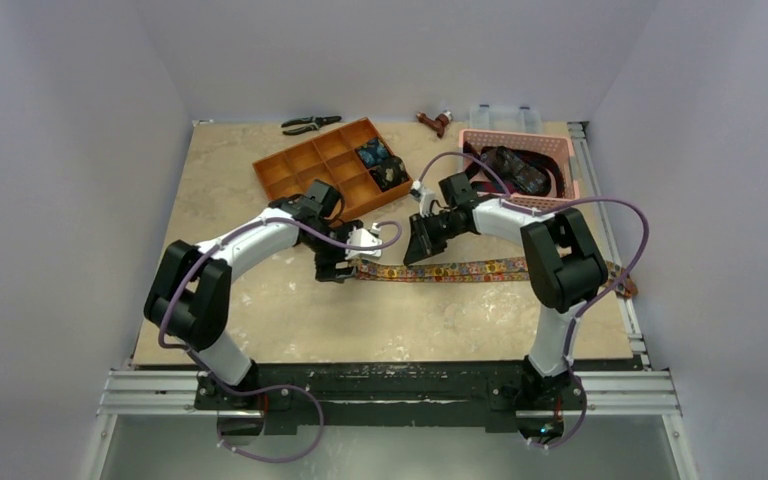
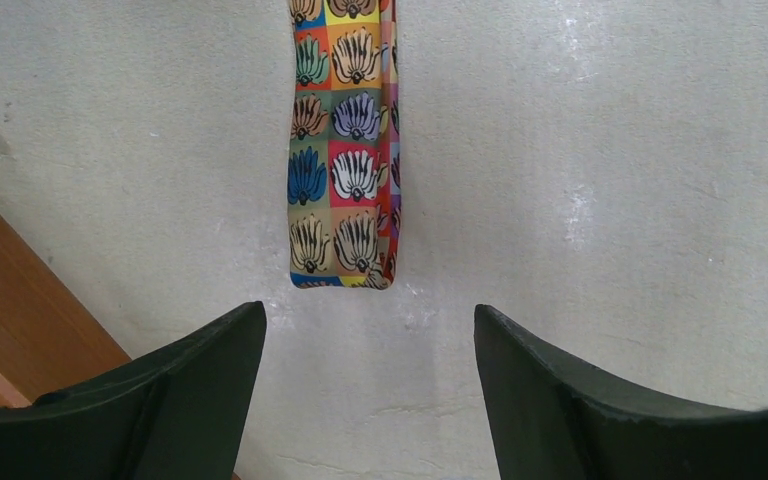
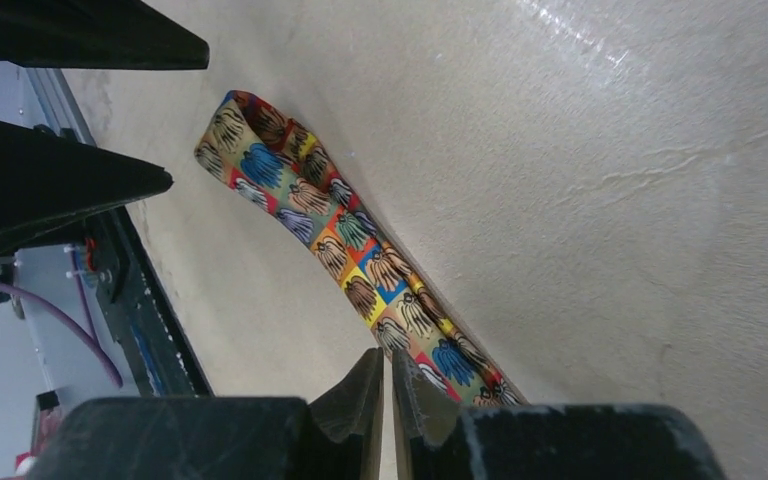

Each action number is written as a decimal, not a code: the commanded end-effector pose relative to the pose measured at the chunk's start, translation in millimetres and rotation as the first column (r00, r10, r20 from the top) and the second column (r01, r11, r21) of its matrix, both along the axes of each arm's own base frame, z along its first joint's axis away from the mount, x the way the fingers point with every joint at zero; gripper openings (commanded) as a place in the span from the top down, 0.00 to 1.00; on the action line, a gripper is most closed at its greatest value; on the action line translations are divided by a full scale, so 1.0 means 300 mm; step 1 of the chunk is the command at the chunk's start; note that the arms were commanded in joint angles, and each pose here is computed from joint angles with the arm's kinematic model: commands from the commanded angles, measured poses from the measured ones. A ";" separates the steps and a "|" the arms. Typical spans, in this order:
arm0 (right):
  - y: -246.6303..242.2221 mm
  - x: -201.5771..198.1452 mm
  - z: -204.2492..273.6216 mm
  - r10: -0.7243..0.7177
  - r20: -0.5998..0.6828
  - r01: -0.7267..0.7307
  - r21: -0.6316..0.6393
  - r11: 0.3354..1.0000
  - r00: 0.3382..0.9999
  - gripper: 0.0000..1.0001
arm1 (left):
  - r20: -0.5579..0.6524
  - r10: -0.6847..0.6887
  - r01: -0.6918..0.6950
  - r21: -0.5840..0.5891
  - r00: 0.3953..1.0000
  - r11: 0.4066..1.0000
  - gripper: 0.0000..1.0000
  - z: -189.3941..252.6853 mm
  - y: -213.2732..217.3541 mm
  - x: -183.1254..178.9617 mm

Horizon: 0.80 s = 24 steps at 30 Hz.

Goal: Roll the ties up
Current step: Roll the tie at the center of the board.

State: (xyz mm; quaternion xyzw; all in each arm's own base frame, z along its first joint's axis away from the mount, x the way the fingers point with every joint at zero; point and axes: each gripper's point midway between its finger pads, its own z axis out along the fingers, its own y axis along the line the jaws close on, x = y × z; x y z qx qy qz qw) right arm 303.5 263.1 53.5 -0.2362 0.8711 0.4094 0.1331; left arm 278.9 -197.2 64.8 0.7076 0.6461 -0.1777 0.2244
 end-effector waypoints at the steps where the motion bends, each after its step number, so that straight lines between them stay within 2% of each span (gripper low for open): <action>1: -0.015 -0.014 -0.030 0.046 0.005 -0.046 -0.057 0.997 0.999 0.93 | 0.046 0.031 -0.031 0.003 0.998 1.000 0.25 0.002 -0.047 0.045; 6: -0.094 -0.023 -0.052 0.106 0.073 -0.090 -0.190 0.978 0.992 0.91 | 0.038 0.044 -0.043 -0.036 0.998 0.998 0.25 0.017 -0.093 0.035; 14: -0.224 -0.043 -0.145 0.100 -0.020 -0.101 -0.313 0.944 0.995 0.91 | 0.066 0.076 -0.069 -0.093 0.995 0.993 0.22 0.063 -0.124 0.048; 20: -0.364 -0.024 -0.159 0.066 -0.052 -0.080 -0.354 0.932 0.997 0.92 | 0.041 0.090 -0.073 -0.318 0.995 0.945 0.20 0.198 -0.238 0.041; 24: -0.421 -0.043 -0.153 0.077 -0.056 -0.093 -0.378 0.921 0.995 0.92 | 0.017 0.074 -0.061 -0.411 0.997 0.910 0.20 0.209 -0.287 0.029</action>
